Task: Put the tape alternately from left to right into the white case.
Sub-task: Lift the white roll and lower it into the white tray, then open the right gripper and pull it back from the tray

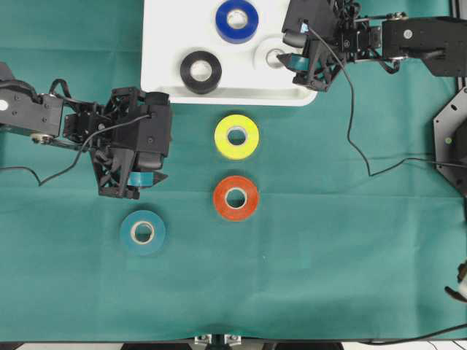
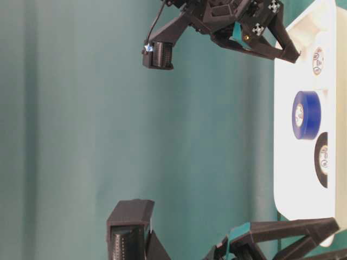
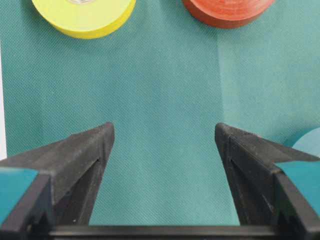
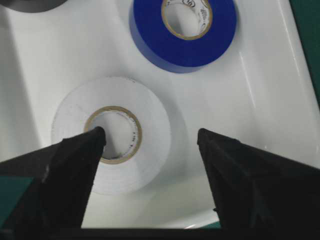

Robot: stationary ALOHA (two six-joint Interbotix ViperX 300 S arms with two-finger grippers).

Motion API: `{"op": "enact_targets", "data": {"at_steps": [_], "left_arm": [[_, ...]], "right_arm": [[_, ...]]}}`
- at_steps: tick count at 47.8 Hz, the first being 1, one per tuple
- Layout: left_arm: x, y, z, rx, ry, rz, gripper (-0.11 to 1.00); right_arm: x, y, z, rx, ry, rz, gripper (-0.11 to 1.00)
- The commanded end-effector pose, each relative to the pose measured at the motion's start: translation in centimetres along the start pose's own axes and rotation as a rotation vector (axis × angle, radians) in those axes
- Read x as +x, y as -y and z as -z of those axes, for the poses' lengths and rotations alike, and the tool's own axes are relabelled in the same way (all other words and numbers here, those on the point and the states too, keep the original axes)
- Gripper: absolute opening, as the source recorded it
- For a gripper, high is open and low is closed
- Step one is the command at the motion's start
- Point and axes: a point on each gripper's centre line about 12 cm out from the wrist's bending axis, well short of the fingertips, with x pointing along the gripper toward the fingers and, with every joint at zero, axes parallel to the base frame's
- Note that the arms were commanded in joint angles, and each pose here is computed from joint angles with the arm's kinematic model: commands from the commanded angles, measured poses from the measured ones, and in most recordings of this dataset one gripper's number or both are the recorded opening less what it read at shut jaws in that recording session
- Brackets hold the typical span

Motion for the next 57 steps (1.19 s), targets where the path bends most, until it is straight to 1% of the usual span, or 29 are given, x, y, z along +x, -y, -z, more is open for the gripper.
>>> {"op": "enact_targets", "data": {"at_steps": [1, 11, 24, 33, 46, 57], "left_arm": [[-0.3, 0.2, -0.2, 0.002, 0.014, 0.003, 0.34], [-0.3, 0.1, -0.1, 0.001, 0.012, 0.002, 0.34], [-0.3, 0.2, -0.2, 0.002, 0.014, 0.003, 0.34], [-0.3, 0.1, -0.2, 0.001, 0.014, 0.002, 0.34], [-0.3, 0.2, -0.2, 0.002, 0.015, 0.003, 0.34], [-0.3, 0.2, -0.2, 0.002, 0.014, 0.003, 0.34]], "right_arm": [[-0.9, -0.6, -0.9, -0.007, 0.039, -0.016, 0.81], [-2.5, -2.9, -1.0, -0.052, 0.074, -0.065, 0.81], [-4.7, -6.1, 0.1, -0.129, 0.105, -0.147, 0.81], [-5.7, -8.0, 0.9, -0.176, 0.113, -0.195, 0.81], [-6.3, -9.9, 2.0, -0.231, 0.104, -0.244, 0.81], [-6.6, -10.9, 2.4, -0.256, 0.104, -0.268, 0.81]]}}
